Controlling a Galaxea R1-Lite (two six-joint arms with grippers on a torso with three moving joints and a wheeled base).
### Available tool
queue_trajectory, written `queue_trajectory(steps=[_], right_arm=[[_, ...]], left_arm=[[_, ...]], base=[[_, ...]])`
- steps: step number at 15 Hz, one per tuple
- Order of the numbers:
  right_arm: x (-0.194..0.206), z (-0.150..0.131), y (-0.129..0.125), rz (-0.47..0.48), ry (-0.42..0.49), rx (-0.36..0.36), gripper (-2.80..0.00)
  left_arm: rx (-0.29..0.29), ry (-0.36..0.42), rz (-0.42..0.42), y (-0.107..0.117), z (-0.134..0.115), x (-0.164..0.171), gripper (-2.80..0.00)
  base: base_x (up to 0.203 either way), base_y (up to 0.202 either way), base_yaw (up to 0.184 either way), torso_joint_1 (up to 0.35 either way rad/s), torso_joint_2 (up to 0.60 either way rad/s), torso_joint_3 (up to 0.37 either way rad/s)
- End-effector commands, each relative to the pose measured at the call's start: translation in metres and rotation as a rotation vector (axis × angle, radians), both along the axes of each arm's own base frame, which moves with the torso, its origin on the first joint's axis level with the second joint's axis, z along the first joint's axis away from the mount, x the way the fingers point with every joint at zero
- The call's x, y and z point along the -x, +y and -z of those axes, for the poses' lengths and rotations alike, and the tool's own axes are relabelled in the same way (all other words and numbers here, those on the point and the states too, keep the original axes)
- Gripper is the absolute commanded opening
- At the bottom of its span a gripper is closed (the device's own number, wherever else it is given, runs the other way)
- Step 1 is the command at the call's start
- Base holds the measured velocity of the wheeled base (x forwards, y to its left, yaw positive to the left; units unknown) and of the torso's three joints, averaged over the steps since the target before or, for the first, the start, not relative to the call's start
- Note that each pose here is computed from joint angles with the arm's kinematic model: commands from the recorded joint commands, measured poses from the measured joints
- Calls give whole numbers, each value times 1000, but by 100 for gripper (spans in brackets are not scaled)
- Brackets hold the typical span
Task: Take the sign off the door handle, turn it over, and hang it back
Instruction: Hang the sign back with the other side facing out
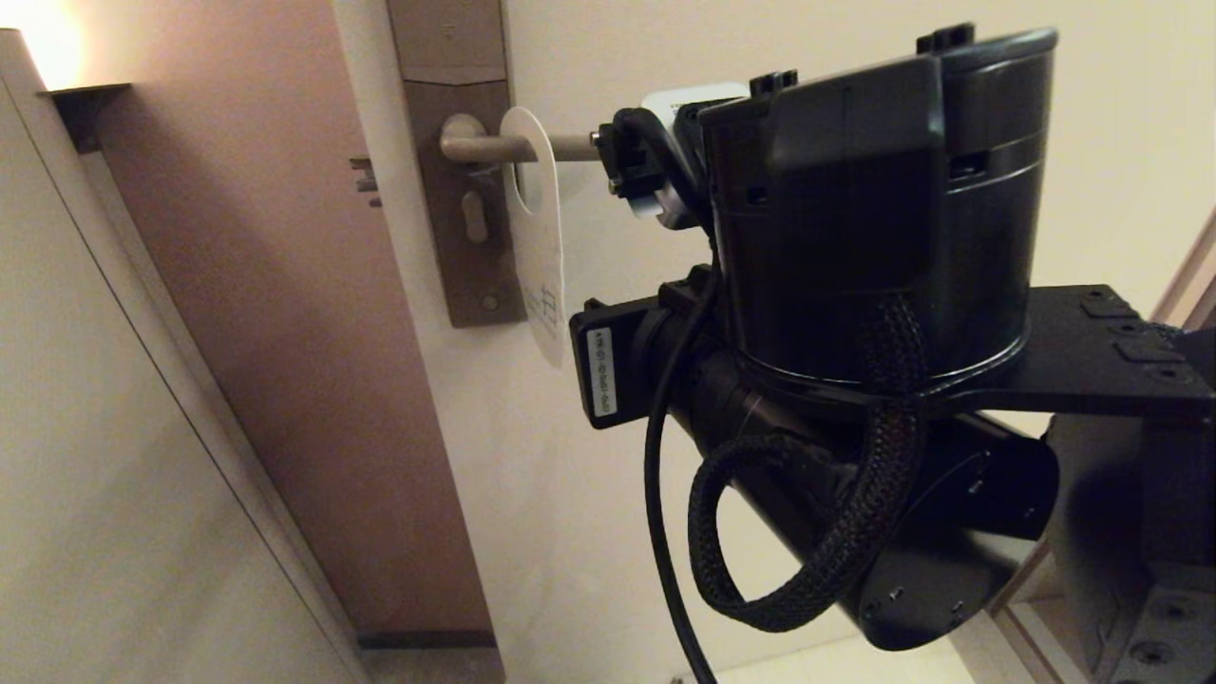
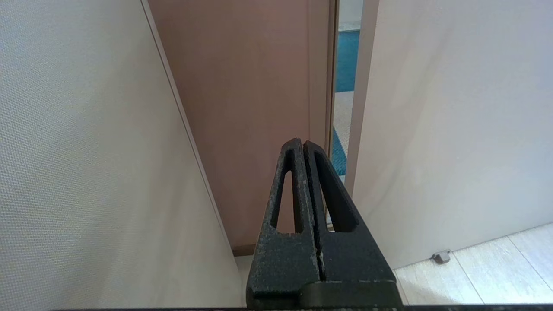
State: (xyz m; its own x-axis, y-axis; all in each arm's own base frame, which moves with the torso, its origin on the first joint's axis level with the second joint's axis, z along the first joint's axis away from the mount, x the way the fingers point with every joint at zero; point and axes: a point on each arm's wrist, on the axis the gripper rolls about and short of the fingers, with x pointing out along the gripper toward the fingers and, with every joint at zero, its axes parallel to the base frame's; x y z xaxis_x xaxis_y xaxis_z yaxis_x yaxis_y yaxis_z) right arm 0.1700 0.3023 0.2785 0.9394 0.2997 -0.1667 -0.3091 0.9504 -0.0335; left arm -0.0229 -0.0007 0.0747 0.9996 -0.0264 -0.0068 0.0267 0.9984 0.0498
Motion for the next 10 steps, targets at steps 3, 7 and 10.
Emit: queue_trajectory(steps=[3,7,10], right_arm=[[-2,2,4,4,-2,-3,-280],[-8,4,17,3,-17,-28,-280],[-13,8,26,3,-21,-37,-280]], left_arm=[[-1,1,0,0,0,0,-280],[-1,-1,0,0,0,0,-280],[-1,1,0,0,0,0,-280]], base=[[0,0,0,0,0,0],[0,0,0,0,0,0],[0,0,0,0,0,0]])
